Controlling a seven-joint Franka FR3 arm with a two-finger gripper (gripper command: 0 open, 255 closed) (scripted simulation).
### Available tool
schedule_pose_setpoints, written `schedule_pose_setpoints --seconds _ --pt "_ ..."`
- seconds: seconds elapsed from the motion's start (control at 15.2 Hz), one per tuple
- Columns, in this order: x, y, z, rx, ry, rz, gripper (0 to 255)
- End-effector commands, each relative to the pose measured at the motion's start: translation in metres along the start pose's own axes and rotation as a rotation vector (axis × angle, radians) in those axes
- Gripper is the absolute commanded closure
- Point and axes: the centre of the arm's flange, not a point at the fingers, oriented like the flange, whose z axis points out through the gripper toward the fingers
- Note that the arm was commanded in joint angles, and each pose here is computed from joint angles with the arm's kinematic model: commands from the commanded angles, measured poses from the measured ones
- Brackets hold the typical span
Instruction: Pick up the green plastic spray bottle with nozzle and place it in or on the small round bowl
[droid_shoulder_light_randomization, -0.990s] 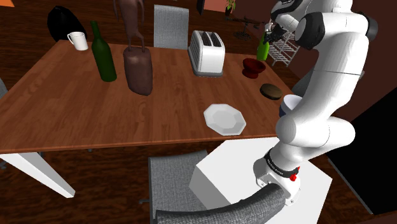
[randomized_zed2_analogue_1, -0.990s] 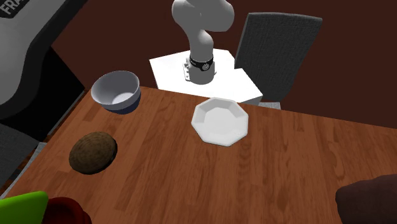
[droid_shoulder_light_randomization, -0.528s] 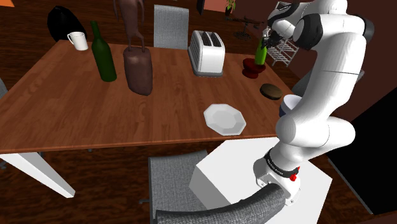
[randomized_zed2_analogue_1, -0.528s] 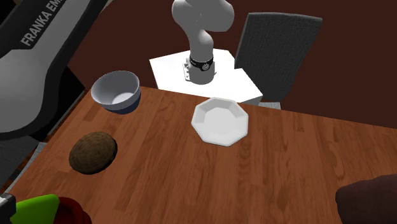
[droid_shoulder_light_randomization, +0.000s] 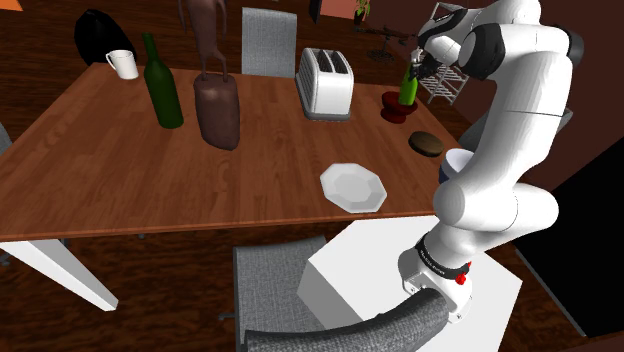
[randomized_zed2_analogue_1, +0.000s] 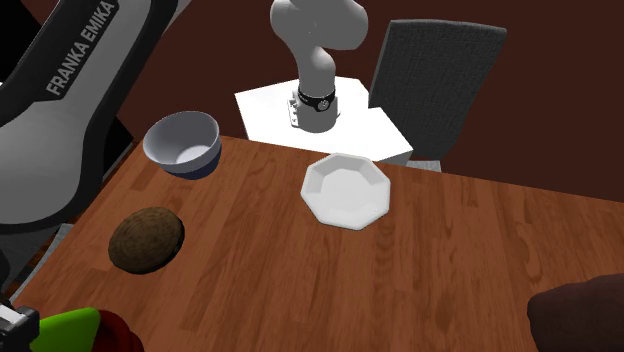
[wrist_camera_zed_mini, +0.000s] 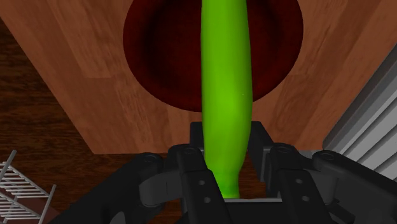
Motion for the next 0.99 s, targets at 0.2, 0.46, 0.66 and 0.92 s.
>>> schedule_pose_setpoints --seconds 0.2,0.46,0.66,0.92 --pt "0.000 0.000 0.000 0.000 0.000 0.000 0" --pt "0.000 0.000 0.000 0.000 0.000 0.000 0" --pt "0.000 0.000 -0.040 0.000 0.000 0.000 0" --pt "0.000 0.000 -0.050 0.000 0.000 0.000 0"
